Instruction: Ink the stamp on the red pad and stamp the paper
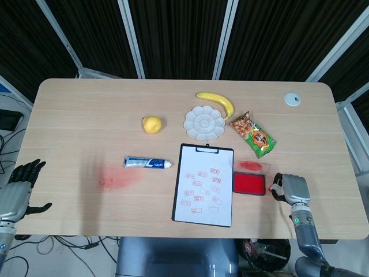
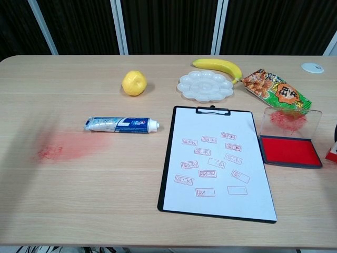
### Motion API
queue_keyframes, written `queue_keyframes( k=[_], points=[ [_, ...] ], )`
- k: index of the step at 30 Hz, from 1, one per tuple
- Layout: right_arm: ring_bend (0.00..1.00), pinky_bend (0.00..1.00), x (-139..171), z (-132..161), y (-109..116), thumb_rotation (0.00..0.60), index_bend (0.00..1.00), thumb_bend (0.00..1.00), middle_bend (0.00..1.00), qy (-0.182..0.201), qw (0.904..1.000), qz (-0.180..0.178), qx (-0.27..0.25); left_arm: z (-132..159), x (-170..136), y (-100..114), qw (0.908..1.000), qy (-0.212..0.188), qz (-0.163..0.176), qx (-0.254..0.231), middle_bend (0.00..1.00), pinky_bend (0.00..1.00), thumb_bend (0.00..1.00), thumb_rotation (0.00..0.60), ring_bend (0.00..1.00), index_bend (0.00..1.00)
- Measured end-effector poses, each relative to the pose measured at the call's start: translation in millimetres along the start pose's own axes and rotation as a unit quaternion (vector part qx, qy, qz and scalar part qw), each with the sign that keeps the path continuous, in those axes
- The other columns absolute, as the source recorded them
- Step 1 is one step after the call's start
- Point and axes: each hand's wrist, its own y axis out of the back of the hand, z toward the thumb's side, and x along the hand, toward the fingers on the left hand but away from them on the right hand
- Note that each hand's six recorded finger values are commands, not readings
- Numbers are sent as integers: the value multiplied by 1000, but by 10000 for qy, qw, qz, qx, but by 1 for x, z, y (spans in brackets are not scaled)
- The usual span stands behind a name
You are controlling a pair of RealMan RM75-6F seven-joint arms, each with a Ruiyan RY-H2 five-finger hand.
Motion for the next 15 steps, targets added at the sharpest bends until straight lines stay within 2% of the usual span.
queue_keyframes(
  k=[15],
  points=[
    [806, 808, 0, -7, -5, 600, 895, 509, 699, -204, 9997, 89, 109, -1, -2, 0, 10000, 13, -4, 16, 0, 0, 15, 600, 0, 0]
  ],
)
